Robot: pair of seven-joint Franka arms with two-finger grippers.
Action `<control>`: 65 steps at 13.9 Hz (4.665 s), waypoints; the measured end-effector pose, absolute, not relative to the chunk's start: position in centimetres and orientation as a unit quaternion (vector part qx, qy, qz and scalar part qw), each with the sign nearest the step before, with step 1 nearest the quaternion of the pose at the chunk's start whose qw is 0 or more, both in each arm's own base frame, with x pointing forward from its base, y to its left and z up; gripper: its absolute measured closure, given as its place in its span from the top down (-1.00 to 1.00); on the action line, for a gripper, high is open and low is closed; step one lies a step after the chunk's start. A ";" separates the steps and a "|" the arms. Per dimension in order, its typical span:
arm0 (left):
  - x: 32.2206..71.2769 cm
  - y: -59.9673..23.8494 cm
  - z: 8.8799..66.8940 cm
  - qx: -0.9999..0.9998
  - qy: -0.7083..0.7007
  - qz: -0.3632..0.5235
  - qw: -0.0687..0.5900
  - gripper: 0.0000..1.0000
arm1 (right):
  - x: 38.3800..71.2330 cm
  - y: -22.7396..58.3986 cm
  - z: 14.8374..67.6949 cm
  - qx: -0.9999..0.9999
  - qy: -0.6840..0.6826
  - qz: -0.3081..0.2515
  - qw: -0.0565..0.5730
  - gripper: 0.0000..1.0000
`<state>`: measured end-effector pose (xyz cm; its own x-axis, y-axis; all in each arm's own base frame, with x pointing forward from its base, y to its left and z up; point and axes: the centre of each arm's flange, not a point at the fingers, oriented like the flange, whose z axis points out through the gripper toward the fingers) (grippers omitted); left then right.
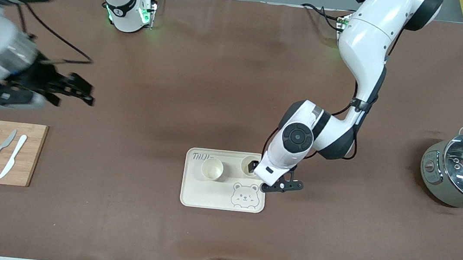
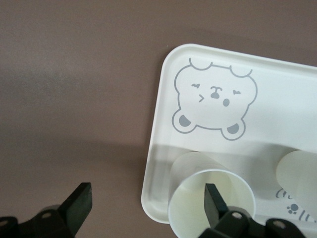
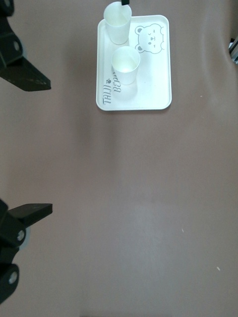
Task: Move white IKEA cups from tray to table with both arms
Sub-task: 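Grasp the cup with the left gripper while the right gripper reaches the other cup, then carry the cup toward the pot with the left gripper while the right gripper grasps, then set the cup down with the left gripper while the right gripper lifts its cup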
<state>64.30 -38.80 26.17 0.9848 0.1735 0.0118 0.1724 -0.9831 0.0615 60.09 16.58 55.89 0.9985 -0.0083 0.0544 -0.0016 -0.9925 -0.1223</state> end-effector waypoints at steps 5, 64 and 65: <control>63.9 -39.5 24.6 0.996 0.086 0.009 0.031 1.00 | 61.2 26.2 49.7 -0.999 0.026 -0.013 0.032 1.00; 49.3 0.3 21.9 0.998 -0.022 0.059 0.012 -0.93 | 63.8 41.6 23.5 -0.995 0.008 -0.068 0.069 -0.94; 49.3 0.2 21.9 0.998 -0.023 0.059 0.012 -0.85 | 63.8 41.7 23.7 -0.995 0.008 -0.069 0.069 -0.94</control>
